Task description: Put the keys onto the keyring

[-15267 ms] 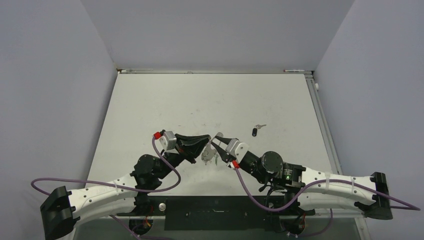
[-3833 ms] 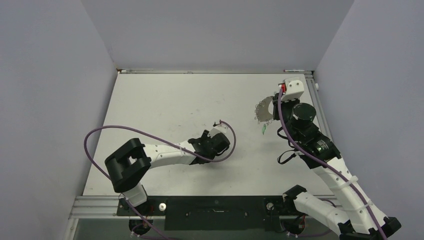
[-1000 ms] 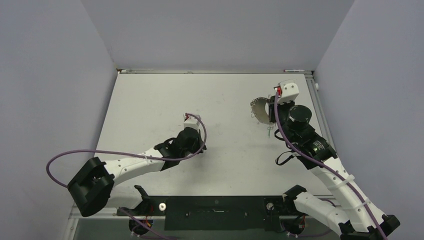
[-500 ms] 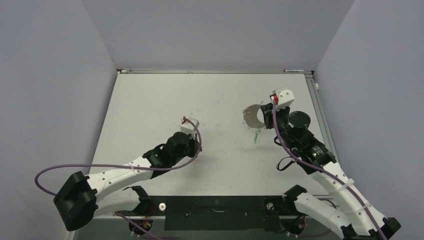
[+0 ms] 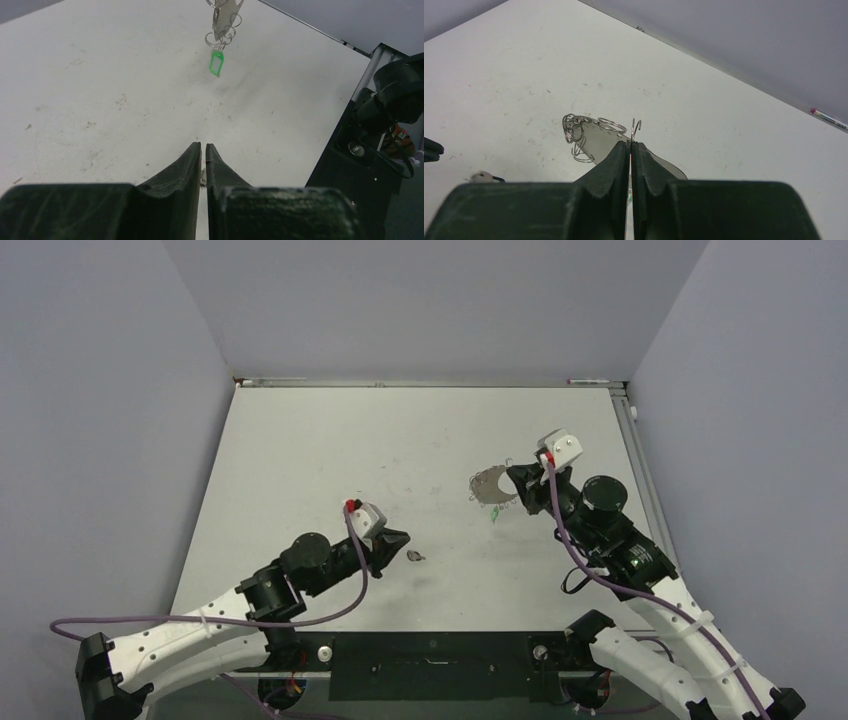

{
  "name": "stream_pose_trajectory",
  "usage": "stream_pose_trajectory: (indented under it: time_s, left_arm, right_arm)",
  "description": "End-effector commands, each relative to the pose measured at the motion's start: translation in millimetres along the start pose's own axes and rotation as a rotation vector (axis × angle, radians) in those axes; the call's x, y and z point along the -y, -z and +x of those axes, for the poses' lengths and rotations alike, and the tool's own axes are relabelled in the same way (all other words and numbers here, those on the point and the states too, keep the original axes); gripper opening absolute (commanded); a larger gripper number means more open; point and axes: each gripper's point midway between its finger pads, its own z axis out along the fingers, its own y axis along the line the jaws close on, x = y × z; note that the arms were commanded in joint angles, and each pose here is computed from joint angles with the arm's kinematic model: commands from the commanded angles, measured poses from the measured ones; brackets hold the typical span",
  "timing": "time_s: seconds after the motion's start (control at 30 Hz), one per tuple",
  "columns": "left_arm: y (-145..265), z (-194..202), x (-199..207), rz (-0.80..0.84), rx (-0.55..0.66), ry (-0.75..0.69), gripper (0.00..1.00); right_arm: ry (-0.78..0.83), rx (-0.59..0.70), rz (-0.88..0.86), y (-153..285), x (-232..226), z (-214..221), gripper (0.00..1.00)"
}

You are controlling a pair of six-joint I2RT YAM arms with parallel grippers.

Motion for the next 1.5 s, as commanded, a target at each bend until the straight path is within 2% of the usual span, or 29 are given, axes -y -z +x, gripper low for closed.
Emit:
stream_pose_trajectory:
  time_s: [0.0,0.13,0.23,0.33,0.47,0.53,0.57,0.73,0.83,1.1,1.27,1.47]
  left_arm:
    - [11.0,-21.1,6.0,0.03,0.042,-0.163,0.04]
    - [24.1,-28.9,11.2,0.071,0.027,-0.3,0.0]
    - [32.8,-31.7,3.4,0.033,0.012,-0.313,0.0]
    - [36.1,-19.9,-17.4,-0.107,-0.033,-0.179,0.03]
    - [34.9,18.7,-33.0,-0.241,-0.169,-0.019,0.32]
    - [35.2,42.5,-38.7,-0.32,-0.268,0.076,0.42]
    - [36.3,54.0,-42.9,-0.397,-0.315,0.163,0.43]
    - [45.9,98.6,-45.3,-0.612,-0.596,0.296,0.38]
    - [48.6,125.2,-31.2,-0.631,-0.708,0.389,0.39]
    - [45.9,160.5,-12.9,-0.574,-0.643,0.627,0.33]
    - [44.9,177.0,-8.1,-0.556,-0.638,0.662,0.33]
    - [33.6,165.8,-2.0,-0.544,-0.584,0.662,0.35]
  right_arm:
    - [0.016,0.103,-0.096,3.9,-17.2,-24.5,0.05]
    - [0.018,0.108,-0.117,6.0,-21.5,-23.6,0.05]
    - [0.015,0.107,-0.105,7.2,-19.6,-23.2,0.05]
    - [0.005,0.106,-0.098,8.9,-18.8,-21.6,0.05]
    - [-0.035,0.105,-0.09,7.1,-19.3,-18.5,0.05]
    - [-0.062,0.083,-0.082,5.1,-18.9,-17.3,0.05]
    - [-0.076,0.072,-0.072,4.8,-17.7,-17.1,0.05]
    - [-0.153,0.046,0.023,6.8,-4.6,-15.0,0.05]
    - [-0.172,0.043,0.038,7.7,-3.0,-15.3,0.05]
    - [-0.185,0.032,0.042,6.7,-3.6,-13.3,0.05]
    - [-0.193,0.034,0.042,4.3,-4.2,-11.7,0.05]
    - [-0.201,0.016,0.029,-1.2,-9.1,-5.4,0.05]
